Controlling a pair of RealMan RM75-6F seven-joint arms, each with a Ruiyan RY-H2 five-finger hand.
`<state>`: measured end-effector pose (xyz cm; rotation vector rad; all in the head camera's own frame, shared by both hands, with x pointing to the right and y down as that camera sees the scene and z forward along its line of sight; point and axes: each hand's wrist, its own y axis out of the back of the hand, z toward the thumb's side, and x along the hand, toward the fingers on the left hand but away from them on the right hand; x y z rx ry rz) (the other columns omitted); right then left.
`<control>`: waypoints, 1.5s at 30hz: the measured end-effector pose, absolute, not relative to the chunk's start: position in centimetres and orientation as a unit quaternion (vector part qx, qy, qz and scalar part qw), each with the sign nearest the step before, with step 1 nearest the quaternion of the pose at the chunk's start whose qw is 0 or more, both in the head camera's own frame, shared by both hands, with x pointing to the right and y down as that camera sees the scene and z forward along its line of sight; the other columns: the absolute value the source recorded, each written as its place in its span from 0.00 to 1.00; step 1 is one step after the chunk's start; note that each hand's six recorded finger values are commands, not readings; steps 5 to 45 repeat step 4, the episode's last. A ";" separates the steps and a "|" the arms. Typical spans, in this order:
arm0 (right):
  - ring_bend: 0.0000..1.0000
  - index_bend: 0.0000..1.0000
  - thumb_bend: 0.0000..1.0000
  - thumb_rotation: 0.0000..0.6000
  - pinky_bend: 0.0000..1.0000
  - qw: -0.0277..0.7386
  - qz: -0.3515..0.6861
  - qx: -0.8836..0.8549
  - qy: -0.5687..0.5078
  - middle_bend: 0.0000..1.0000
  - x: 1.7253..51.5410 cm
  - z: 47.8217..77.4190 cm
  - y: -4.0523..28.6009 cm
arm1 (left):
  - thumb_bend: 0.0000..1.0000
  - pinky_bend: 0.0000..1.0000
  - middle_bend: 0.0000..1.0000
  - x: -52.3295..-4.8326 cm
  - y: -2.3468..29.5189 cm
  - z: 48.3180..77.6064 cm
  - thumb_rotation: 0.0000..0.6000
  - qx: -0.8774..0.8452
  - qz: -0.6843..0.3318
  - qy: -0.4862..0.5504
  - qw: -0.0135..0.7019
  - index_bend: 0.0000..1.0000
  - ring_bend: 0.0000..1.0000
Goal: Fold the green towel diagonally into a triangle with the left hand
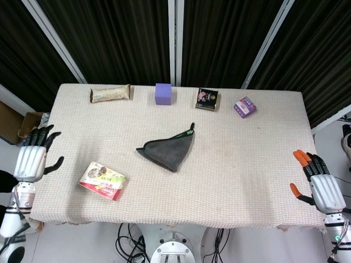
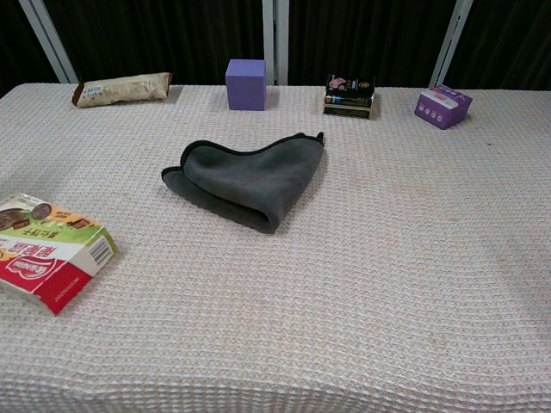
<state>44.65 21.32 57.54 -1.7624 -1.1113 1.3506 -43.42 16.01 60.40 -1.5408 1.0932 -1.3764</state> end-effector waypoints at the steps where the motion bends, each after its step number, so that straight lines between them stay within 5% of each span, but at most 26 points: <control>1: 0.00 0.08 0.28 1.00 0.01 0.321 0.514 -0.672 -0.425 0.07 44.8 57.5 21.6 | 0.26 0.10 0.08 -43.6 16.9 60.1 1.00 -0.608 -0.541 0.432 0.387 0.21 0.08; 4: 0.00 0.08 0.29 1.00 0.02 0.316 0.515 -0.672 -0.429 0.08 45.1 57.6 22.4 | 0.26 0.09 0.08 -44.1 19.9 59.4 1.00 -0.615 -0.546 0.432 0.370 0.21 0.08; 45: 0.00 0.08 0.29 1.00 0.02 0.316 0.515 -0.672 -0.429 0.08 45.1 57.6 22.4 | 0.26 0.09 0.08 -44.1 19.9 59.4 1.00 -0.615 -0.546 0.432 0.370 0.21 0.08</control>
